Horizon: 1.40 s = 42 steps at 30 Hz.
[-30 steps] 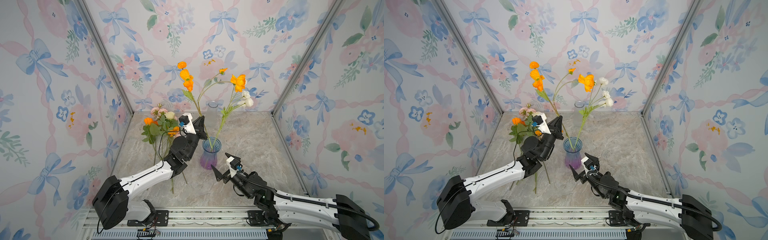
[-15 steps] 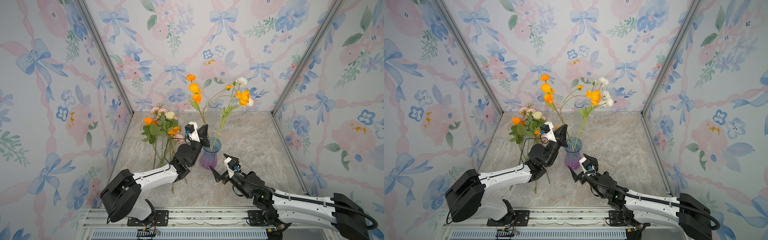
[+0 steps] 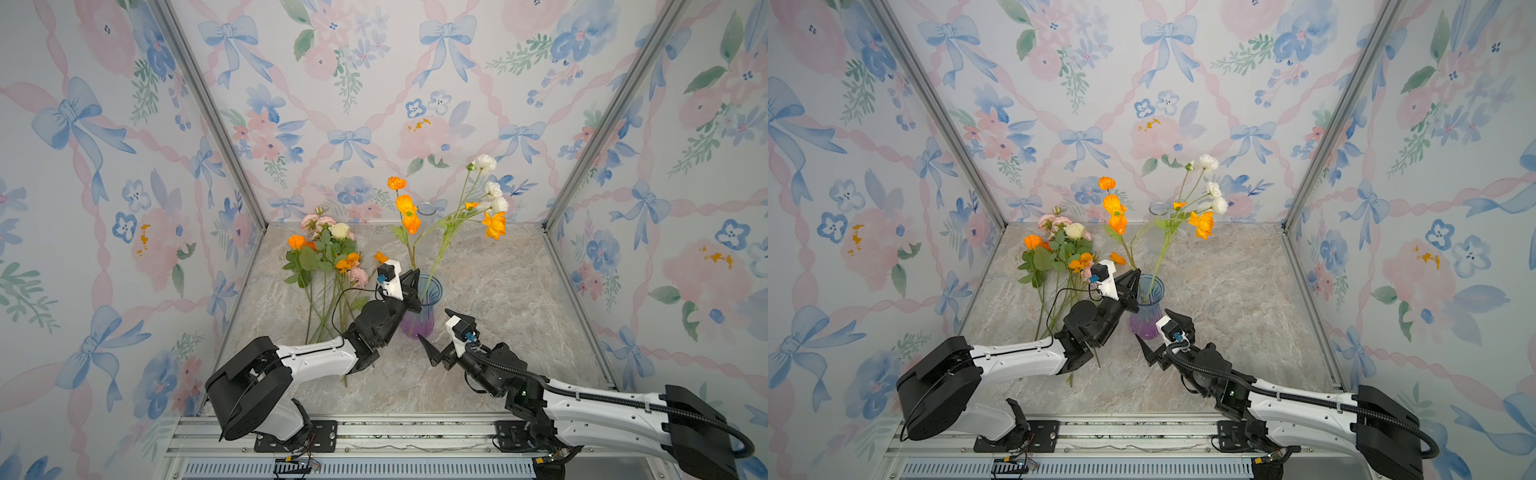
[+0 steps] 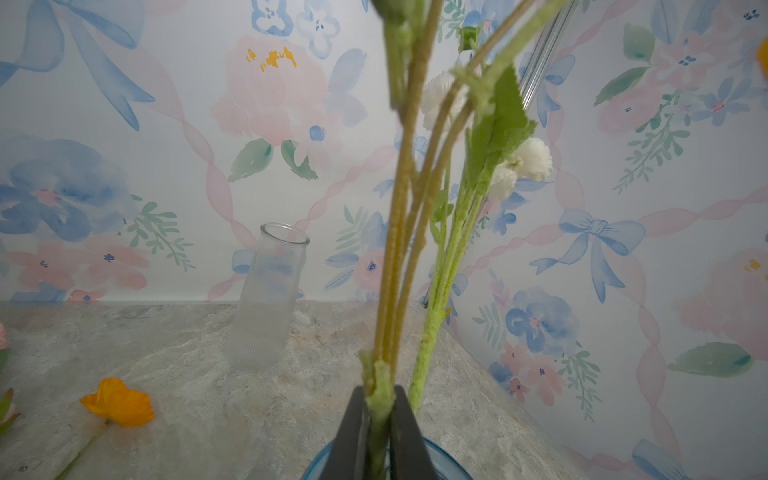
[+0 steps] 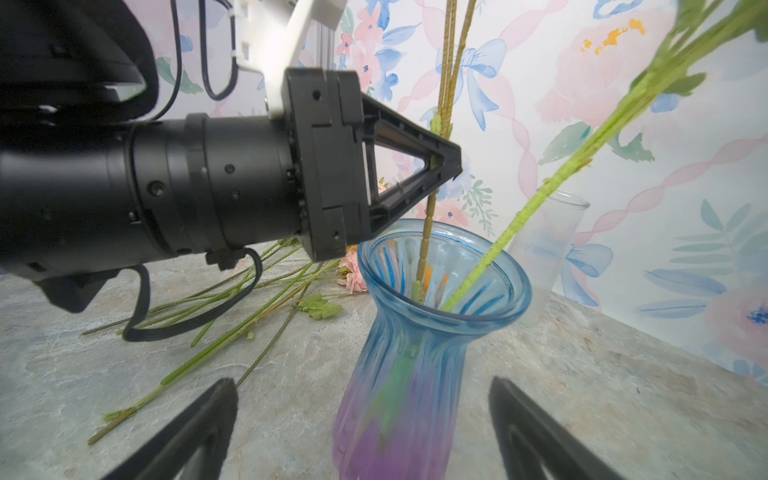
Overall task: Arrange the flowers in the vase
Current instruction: 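Carry the orange poppies over the vase and lower stems inside with left gripper, then open the left gripper and move it back down to the flower pile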
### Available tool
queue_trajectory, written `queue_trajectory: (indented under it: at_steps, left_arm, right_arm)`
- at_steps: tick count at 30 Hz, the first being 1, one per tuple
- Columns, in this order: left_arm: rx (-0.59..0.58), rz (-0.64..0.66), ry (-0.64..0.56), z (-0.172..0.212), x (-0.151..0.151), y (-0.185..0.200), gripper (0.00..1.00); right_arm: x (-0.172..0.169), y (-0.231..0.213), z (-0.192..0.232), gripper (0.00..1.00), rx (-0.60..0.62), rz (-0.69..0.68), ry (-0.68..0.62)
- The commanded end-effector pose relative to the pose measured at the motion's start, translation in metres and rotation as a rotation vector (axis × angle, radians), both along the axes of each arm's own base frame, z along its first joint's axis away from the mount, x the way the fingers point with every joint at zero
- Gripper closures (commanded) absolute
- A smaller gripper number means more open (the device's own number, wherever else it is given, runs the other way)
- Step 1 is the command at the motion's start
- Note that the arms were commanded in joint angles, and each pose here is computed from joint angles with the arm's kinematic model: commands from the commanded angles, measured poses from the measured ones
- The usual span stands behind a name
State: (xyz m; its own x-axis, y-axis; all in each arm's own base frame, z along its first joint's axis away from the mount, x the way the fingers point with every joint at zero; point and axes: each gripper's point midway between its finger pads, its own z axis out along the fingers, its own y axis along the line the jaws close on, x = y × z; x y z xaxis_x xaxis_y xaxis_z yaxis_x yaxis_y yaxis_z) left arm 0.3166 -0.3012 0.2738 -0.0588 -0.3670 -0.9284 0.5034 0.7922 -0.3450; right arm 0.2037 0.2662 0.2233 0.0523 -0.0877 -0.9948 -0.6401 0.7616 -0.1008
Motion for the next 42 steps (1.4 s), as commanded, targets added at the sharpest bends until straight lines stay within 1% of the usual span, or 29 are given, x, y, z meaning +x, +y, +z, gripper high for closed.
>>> queue_trajectory:
  at_steps: [1, 4, 10, 16, 18, 19, 20, 22, 25, 27, 31, 34, 37, 39, 42]
  left_arm:
    - [-0.016, -0.033, 0.015, -0.007, -0.006, -0.007, 0.87]
    - [-0.009, -0.036, 0.024, -0.012, -0.009, -0.008, 0.85]
    - [-0.011, -0.038, 0.031, -0.014, -0.010, -0.008, 0.76]
    - [-0.013, -0.045, 0.024, -0.012, -0.014, -0.005, 0.71]
    - [-0.015, -0.040, 0.015, -0.008, -0.017, -0.001, 0.67]
    - [-0.016, -0.034, 0.012, -0.007, -0.018, 0.002, 0.65]
    - [-0.017, -0.027, 0.012, -0.006, -0.019, 0.006, 0.60]
    - [-0.016, -0.016, 0.010, -0.003, -0.021, 0.012, 0.55]
    - [-0.006, -0.016, 0.000, 0.002, -0.027, 0.020, 0.53]
    - [0.000, -0.019, -0.009, 0.006, -0.032, 0.026, 0.50]
    - [0.031, 0.008, -0.009, 0.014, -0.036, 0.040, 0.48]
    - [0.080, 0.085, 0.039, 0.012, -0.031, 0.060, 0.48]
    - [0.134, 0.202, 0.148, 0.001, -0.019, 0.091, 0.48]
    - [0.162, 0.301, 0.258, -0.014, -0.009, 0.122, 0.49]
    - [0.202, 0.365, 0.409, -0.043, 0.001, 0.160, 0.50]
  right_arm:
    - [0.002, 0.003, 0.006, 0.03, 0.023, 0.006, 0.004]
    - [0.002, 0.004, 0.005, 0.03, 0.018, 0.010, 0.008]
    - [0.001, 0.006, 0.004, 0.03, 0.016, 0.018, 0.010]
    - [0.001, 0.007, 0.003, 0.03, 0.011, 0.019, 0.011]
    - [0.001, 0.006, 0.003, 0.03, 0.013, 0.019, 0.011]
    - [0.001, 0.006, 0.003, 0.03, 0.013, 0.019, 0.011]
    - [0.001, 0.007, 0.004, 0.03, 0.014, 0.020, 0.011]
    - [0.001, 0.007, 0.004, 0.03, 0.015, 0.020, 0.011]
    - [0.001, 0.006, 0.003, 0.03, 0.014, 0.019, 0.011]
    - [0.001, 0.007, 0.003, 0.03, 0.015, 0.020, 0.011]
    - [0.001, 0.004, 0.004, 0.03, 0.023, 0.016, 0.011]
    - [0.000, 0.002, 0.007, 0.03, 0.033, 0.011, 0.009]
    - [-0.001, 0.002, 0.009, 0.03, 0.035, 0.020, 0.013]
    - [-0.004, 0.008, 0.008, 0.03, 0.025, 0.044, 0.014]
    - [-0.010, 0.020, 0.004, 0.03, 0.009, 0.098, 0.020]
